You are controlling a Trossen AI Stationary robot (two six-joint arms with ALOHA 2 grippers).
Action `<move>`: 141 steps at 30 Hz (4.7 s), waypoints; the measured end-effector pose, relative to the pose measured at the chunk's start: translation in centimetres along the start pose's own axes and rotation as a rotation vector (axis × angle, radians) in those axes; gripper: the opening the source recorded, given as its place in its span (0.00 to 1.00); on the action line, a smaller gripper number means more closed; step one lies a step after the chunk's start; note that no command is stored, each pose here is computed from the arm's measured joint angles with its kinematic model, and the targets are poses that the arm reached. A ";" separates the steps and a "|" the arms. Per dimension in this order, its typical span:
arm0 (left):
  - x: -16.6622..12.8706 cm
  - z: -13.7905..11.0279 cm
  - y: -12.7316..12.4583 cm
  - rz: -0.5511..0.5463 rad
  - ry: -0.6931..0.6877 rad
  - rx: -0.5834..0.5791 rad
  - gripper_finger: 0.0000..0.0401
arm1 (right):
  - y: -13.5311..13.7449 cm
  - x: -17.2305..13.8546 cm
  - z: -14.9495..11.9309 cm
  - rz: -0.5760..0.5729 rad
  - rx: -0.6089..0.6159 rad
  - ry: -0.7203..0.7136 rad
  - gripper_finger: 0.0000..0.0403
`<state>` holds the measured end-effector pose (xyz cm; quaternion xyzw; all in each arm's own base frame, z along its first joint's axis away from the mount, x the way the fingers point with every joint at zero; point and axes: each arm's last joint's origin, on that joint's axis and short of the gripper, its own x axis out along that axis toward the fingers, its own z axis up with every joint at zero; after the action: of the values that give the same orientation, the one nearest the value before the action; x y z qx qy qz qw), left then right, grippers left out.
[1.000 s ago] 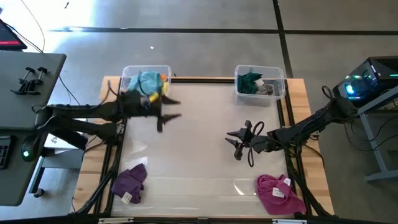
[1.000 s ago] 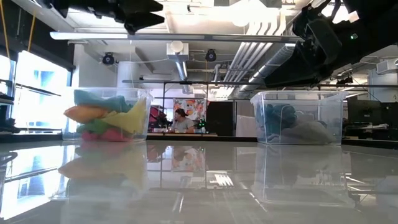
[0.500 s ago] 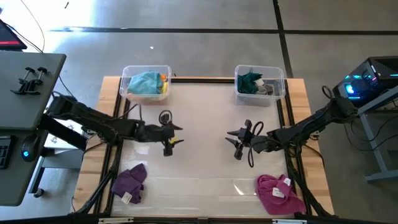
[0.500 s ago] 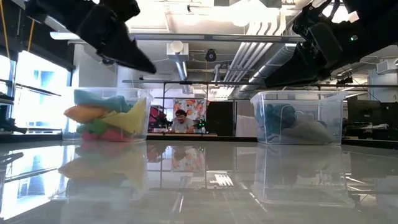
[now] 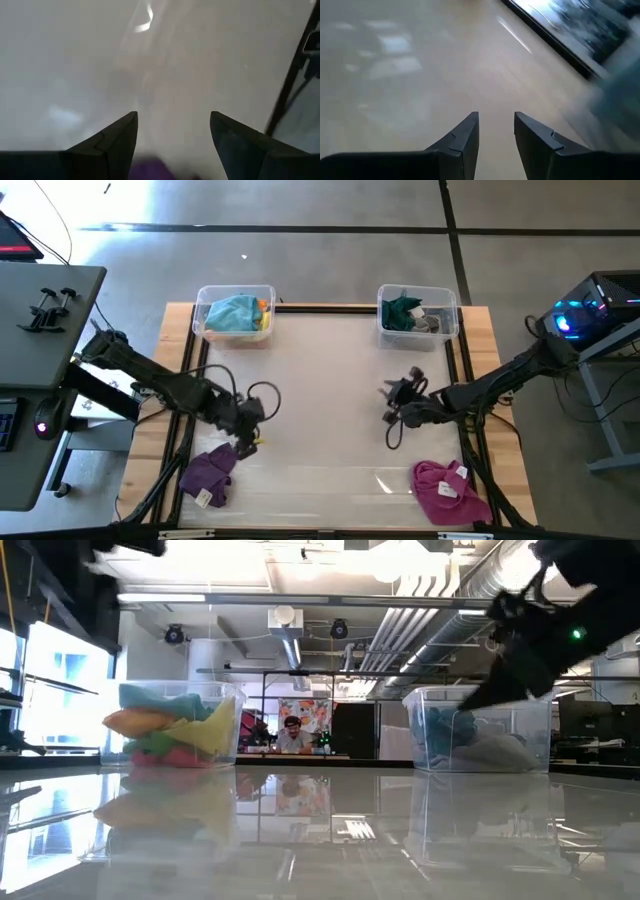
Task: Sort towels by color in basket
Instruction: Put the violet microfiber cloth into the right transparent bin
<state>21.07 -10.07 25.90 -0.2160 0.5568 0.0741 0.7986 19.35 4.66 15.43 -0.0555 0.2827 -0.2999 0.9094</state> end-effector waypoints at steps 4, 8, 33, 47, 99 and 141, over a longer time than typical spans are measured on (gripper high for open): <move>-0.3 -2.3 -1.5 0.030 0.101 -0.129 0.58 | -1.9 -1.0 -1.3 -0.069 0.030 0.113 0.29; 0.4 -4.7 -3.2 0.040 0.180 -0.214 0.58 | -2.7 -1.7 -1.1 -0.071 0.036 0.112 0.29; 9.0 -11.6 -6.1 0.279 0.546 -0.228 0.58 | -2.8 0.5 4.4 0.238 -0.028 -0.190 0.29; 12.6 -6.8 -3.4 0.398 0.400 0.090 0.16 | -2.7 0.4 4.4 0.285 0.099 -0.173 0.29; 10.2 7.5 2.3 -0.026 -1.099 0.490 0.08 | 4.9 -2.2 4.1 0.603 0.093 -0.114 0.29; 9.3 7.7 1.8 -0.143 -1.176 0.487 0.32 | 11.0 4.6 10.3 0.205 -0.208 -0.341 0.04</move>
<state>30.50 -6.32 19.09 0.0117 0.0109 -0.0020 0.9999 33.64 10.26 18.86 -0.1700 0.1586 -0.1615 0.9591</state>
